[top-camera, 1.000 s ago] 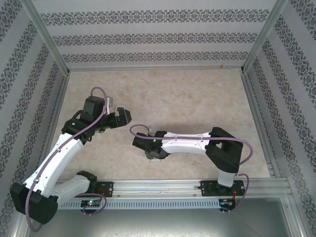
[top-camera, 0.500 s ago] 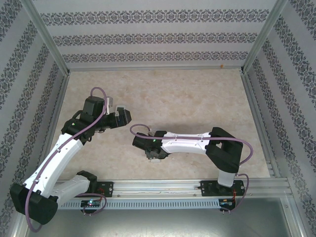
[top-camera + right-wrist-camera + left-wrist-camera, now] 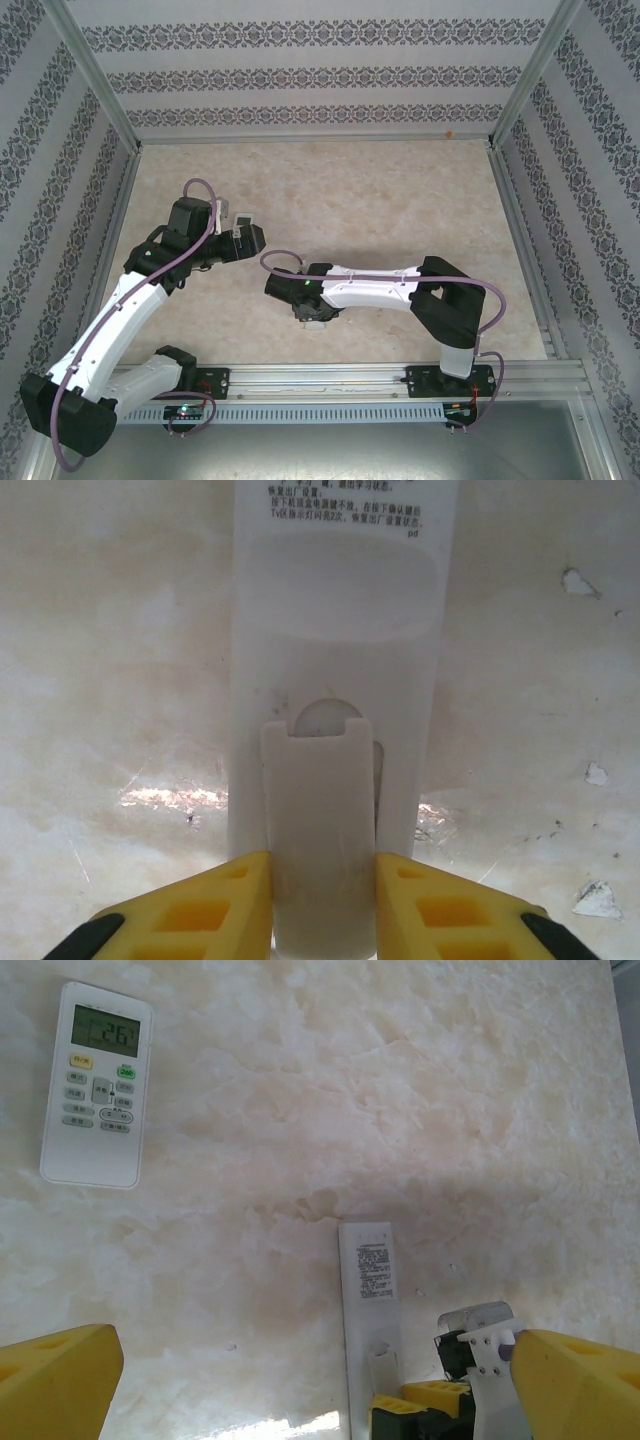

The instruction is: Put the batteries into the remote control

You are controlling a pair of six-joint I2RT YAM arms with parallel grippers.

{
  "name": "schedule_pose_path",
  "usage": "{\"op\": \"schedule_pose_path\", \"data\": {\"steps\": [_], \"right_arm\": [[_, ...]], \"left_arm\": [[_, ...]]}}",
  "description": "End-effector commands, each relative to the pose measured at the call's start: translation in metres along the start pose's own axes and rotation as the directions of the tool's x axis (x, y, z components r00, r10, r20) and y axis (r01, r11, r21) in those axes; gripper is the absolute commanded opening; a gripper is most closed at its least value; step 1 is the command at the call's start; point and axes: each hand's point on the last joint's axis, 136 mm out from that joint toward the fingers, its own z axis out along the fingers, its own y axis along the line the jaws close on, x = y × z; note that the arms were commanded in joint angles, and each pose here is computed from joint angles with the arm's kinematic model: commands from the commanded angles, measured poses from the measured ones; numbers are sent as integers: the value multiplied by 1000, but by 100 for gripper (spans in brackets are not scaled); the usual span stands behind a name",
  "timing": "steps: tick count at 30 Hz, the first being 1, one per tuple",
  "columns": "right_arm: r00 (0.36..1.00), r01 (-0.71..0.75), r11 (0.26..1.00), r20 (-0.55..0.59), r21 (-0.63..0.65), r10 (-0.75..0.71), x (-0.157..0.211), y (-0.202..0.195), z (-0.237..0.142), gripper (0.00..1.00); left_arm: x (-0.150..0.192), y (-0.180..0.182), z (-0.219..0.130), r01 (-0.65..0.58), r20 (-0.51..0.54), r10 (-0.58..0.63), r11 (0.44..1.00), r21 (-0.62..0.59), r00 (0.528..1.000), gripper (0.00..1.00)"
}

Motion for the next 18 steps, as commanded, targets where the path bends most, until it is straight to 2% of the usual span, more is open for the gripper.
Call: {"op": "schedule_pose_path", "data": {"steps": [1, 18], "right_arm": [[999, 4, 1000, -34, 30, -3, 10, -2, 2, 33], [1000, 3, 999, 1, -35, -3, 3, 3, -20, 35]], "left_arm": [[4, 10, -2, -19, 2, 19, 999, -32, 1000, 100], [5, 12, -2, -18, 3, 18, 999, -33, 1000, 100]]}}
